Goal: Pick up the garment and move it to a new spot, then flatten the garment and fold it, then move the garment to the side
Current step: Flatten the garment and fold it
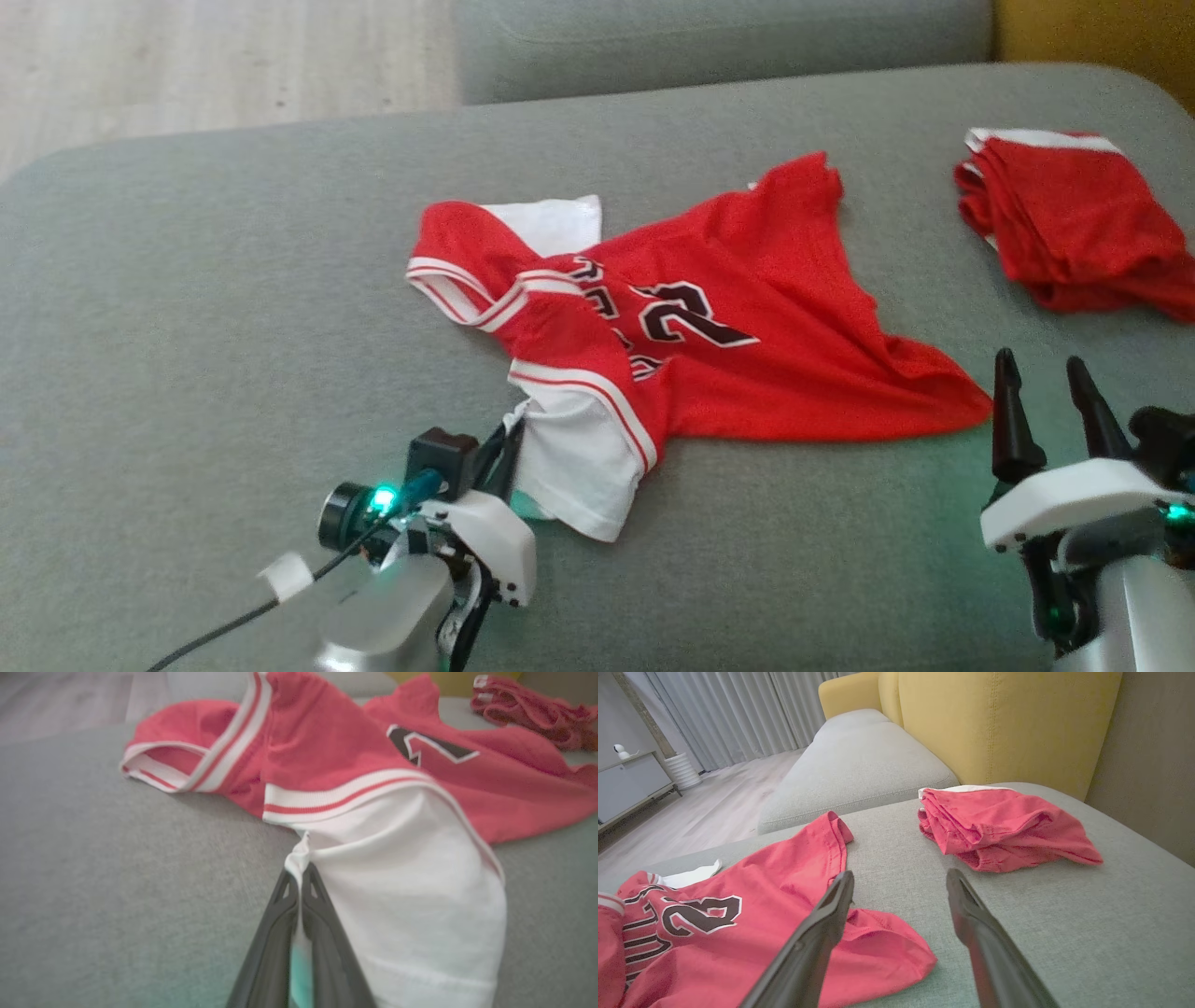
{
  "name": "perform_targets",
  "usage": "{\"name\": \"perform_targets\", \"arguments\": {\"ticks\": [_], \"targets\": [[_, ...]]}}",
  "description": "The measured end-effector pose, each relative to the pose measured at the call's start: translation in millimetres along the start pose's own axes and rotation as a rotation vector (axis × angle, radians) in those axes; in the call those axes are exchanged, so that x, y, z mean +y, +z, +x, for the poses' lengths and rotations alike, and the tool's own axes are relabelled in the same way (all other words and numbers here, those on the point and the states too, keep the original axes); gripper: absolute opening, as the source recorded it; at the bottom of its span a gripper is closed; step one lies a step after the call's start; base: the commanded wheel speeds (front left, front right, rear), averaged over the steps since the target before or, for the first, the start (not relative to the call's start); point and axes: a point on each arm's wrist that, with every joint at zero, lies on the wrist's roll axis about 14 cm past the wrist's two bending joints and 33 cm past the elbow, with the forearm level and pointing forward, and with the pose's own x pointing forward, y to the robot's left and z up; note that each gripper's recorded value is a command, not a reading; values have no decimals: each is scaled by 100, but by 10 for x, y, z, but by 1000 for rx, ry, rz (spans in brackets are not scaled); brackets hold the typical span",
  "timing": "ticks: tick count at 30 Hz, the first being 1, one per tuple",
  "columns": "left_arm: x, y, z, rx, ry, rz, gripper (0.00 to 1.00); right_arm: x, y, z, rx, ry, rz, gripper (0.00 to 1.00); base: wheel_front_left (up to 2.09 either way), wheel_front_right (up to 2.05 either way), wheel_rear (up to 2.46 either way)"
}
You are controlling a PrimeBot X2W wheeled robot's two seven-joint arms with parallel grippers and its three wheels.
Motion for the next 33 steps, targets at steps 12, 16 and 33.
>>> {"name": "perform_targets", "arguments": {"ticks": [12,16,33], "targets": [[1014,-322,-661,10,405,-178,0,359,-121,85,33,100,-4,100,0,0,0],[1065,-284,-638,1,424,-200,100,317,-180,95,50,87,-2,100,0,0,0],[1045,307,-1104,-299,406,-166,100,217,31,-20,-29,65,-57,100,0,0,0]]}}
